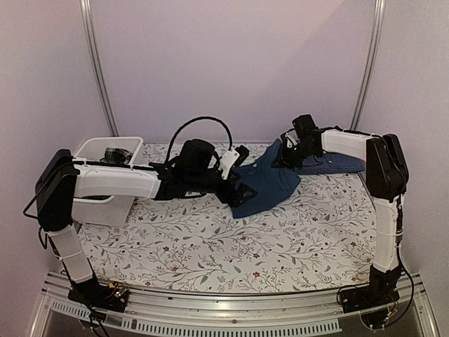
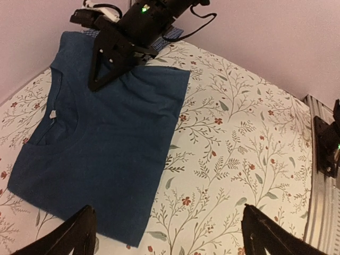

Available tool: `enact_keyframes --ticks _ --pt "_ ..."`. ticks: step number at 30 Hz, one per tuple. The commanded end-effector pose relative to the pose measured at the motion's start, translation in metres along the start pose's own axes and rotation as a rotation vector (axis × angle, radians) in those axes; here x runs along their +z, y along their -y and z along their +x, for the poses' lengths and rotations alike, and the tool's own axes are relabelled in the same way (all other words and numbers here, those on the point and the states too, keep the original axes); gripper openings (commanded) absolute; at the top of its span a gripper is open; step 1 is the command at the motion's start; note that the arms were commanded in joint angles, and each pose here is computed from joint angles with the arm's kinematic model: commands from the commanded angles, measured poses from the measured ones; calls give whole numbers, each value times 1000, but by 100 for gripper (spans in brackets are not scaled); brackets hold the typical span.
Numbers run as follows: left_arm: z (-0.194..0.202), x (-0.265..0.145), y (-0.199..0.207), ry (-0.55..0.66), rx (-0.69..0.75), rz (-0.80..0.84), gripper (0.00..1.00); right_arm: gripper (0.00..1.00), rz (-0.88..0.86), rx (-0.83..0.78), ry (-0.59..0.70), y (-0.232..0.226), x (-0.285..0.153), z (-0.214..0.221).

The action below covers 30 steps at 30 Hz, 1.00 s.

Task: Fold and stack the mixed laundry pile
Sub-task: Pick up the square-folded T-shirt from the center of the board, then place the square-folded T-shirt at the corner of the board.

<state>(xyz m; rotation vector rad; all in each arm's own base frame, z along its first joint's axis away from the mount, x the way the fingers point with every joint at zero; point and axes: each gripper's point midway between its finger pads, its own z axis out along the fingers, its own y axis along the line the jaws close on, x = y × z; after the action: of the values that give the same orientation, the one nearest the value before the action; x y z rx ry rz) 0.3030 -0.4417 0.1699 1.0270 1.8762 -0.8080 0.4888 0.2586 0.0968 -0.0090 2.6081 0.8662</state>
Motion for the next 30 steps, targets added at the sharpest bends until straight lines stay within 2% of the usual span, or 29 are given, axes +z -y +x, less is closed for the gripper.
enact_keyframes --ticks 1,5,9,12,17,21,30 --pt "18 -15 -19 -31 -82 -73 95 0 266 -222 -25 36 -7 -20" --pt "27 -20 -22 -61 -90 -95 100 0 369 -347 15 39 -17 -57" --pt "30 -21 -25 -71 -95 -117 100 0 488 -393 70 60 -32 -87" --pt "31 -21 -28 -76 -91 -135 100 0 579 -398 133 74 -55 -107" --pt "34 -17 -32 -110 -80 -146 100 0 688 -476 272 69 -96 -143" --pt "40 -15 -33 -148 -56 -153 100 0 717 -519 365 54 -120 -166" --pt "40 -18 -38 -158 -34 -164 100 0 637 -520 501 15 -151 -191"
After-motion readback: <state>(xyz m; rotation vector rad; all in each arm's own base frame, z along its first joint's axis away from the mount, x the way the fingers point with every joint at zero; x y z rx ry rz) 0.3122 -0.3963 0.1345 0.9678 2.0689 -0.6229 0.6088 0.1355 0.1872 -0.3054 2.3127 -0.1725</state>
